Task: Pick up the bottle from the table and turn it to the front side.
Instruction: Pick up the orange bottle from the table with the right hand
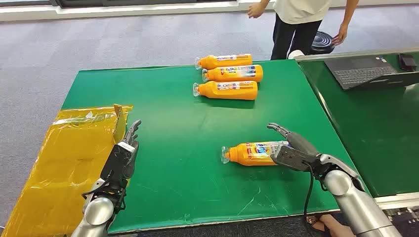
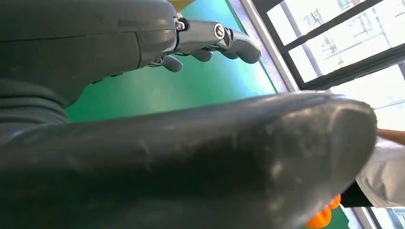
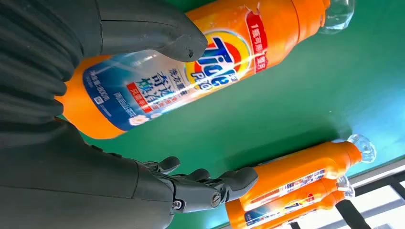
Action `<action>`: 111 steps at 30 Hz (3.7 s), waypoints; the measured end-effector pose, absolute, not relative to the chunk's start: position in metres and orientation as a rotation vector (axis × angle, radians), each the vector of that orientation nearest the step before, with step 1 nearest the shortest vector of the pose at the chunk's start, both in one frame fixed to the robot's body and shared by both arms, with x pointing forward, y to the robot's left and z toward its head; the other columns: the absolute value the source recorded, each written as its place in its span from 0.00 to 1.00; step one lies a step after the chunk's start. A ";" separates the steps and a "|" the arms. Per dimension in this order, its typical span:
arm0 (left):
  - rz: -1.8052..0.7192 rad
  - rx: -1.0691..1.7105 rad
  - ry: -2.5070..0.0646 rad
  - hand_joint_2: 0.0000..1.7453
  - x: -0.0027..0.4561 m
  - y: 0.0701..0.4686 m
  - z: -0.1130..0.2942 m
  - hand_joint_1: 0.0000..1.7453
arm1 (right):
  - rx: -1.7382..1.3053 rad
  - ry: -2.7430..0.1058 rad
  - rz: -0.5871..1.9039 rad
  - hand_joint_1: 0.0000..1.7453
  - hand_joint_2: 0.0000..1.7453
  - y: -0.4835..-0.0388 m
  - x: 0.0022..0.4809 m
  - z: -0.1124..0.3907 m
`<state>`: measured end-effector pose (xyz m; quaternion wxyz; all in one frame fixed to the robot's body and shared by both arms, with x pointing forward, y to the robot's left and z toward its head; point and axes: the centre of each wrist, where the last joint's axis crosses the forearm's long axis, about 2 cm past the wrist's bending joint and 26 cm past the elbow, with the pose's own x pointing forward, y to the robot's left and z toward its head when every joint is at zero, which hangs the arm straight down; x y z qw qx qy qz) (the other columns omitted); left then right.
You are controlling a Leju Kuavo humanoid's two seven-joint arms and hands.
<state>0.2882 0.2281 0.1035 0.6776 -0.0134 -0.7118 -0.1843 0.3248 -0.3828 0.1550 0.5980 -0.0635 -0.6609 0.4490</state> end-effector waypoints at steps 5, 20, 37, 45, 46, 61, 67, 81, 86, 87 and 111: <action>-0.410 -0.032 -1.592 0.00 0.287 0.229 0.102 0.00 | -0.178 -1.518 1.055 0.00 1.00 -0.381 0.335 0.160; -0.415 -0.032 -1.567 0.00 0.285 0.230 0.099 0.00 | -0.331 -1.362 1.210 0.00 1.00 -0.400 0.370 0.202; -0.430 -0.048 -1.543 0.00 0.282 0.228 0.096 0.00 | -0.377 -1.202 1.236 0.00 1.00 -0.434 0.370 0.230; -0.430 -0.047 -1.535 0.00 0.280 0.229 0.095 0.00 | -0.325 -1.156 1.222 0.00 1.00 -0.436 0.365 0.234; -0.431 -0.046 -1.531 0.00 0.279 0.229 0.094 0.00 | -0.301 -1.141 1.213 0.00 1.00 -0.437 0.363 0.236; -0.437 -0.054 -1.512 0.00 0.276 0.229 0.090 0.00 | 0.034 -1.110 1.159 0.00 1.00 -0.452 0.340 0.249; -0.452 -0.069 -1.513 0.00 0.282 0.223 0.094 0.00 | 0.102 -1.089 1.147 0.00 1.00 -0.428 0.338 0.199; -0.432 -0.077 -1.477 0.00 0.269 0.220 0.084 0.00 | -0.494 -1.112 1.426 0.00 1.00 -0.421 0.337 0.175; -0.431 -0.082 -1.473 0.00 0.268 0.217 0.084 0.00 | -0.520 -1.108 1.473 0.00 1.00 -0.414 0.333 0.164; -0.431 -0.082 -1.472 0.00 0.268 0.217 0.084 0.00 | -0.518 -1.109 1.475 0.00 1.00 -0.413 0.333 0.163; -0.436 -0.111 -1.445 0.00 0.266 0.214 0.076 0.00 | -0.334 -1.096 1.465 0.00 1.00 -0.400 0.323 0.137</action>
